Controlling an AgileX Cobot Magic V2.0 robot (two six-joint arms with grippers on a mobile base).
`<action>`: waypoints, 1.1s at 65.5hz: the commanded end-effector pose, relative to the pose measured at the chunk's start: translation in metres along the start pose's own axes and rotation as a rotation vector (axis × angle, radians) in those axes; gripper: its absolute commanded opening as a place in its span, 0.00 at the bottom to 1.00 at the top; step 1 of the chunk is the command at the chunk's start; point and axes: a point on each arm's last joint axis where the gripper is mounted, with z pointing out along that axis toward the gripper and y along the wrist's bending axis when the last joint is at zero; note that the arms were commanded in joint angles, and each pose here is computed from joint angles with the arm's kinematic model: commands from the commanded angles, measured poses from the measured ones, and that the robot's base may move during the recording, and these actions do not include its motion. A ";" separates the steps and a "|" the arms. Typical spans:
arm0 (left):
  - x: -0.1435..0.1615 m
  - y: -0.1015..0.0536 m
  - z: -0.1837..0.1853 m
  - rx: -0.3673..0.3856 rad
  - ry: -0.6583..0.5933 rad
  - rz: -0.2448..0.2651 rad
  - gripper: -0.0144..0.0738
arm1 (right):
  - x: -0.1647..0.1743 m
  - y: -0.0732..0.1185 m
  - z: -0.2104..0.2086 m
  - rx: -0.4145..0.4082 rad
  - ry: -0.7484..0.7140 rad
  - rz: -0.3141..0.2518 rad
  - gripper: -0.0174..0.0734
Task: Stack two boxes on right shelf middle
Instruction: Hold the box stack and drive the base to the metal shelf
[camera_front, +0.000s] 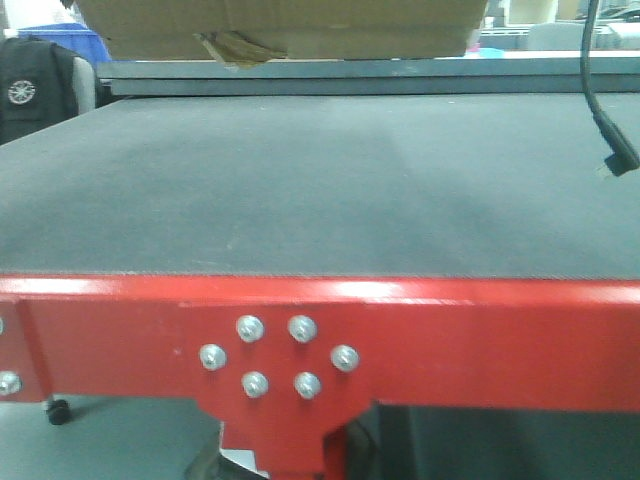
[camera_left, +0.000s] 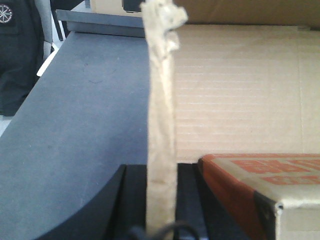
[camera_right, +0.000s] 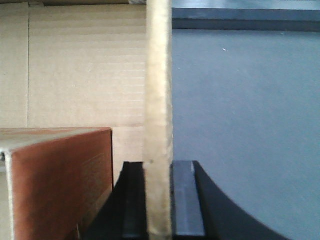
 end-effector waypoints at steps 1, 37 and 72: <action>-0.008 0.001 -0.006 0.011 -0.063 0.005 0.04 | -0.011 -0.002 -0.011 -0.016 -0.081 0.003 0.01; -0.008 0.001 -0.006 0.011 -0.063 0.005 0.04 | -0.011 -0.002 -0.011 -0.016 -0.081 0.003 0.01; -0.008 0.001 -0.006 0.011 -0.063 0.005 0.04 | -0.011 -0.002 -0.011 -0.016 -0.081 0.003 0.01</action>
